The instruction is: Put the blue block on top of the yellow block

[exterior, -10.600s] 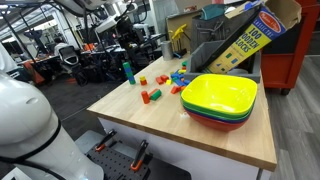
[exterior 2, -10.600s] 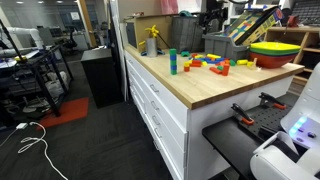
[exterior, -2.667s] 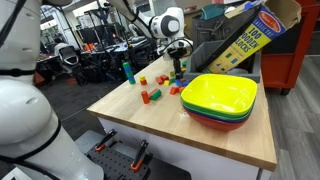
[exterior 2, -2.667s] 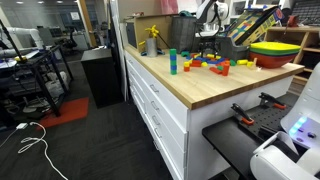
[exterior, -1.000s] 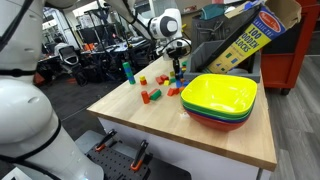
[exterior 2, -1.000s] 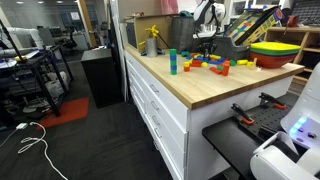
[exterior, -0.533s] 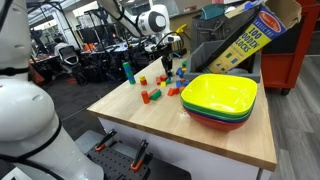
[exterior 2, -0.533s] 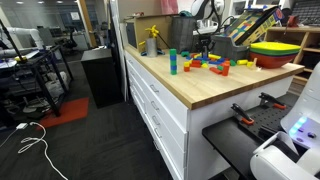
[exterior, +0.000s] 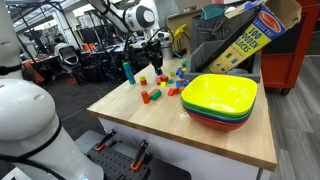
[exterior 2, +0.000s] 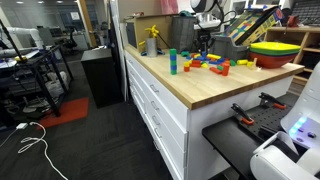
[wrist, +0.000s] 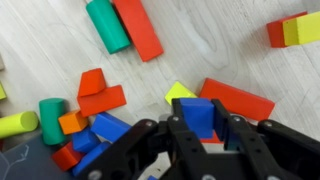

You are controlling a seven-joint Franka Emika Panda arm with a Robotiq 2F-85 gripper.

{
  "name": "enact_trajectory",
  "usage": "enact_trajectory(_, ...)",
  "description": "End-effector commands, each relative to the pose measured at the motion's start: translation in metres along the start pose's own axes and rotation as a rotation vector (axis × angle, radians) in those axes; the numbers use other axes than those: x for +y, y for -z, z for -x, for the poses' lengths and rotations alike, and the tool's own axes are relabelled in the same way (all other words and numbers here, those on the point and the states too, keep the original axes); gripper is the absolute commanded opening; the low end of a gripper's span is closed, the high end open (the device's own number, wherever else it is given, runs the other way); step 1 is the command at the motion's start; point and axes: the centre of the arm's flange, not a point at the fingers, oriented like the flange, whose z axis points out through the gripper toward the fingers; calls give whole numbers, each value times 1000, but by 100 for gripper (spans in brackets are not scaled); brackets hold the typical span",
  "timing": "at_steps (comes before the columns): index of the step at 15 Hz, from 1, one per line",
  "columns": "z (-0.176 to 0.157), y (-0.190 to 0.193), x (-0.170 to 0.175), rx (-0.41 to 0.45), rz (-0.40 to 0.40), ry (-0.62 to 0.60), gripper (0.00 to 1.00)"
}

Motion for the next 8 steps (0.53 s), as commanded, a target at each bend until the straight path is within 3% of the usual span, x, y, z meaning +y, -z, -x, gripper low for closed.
enact_trajectory(1,28,15,4,-8,-9,66,8)
enact_trajectory(8,44,27,-25,-22,-27,170,8)
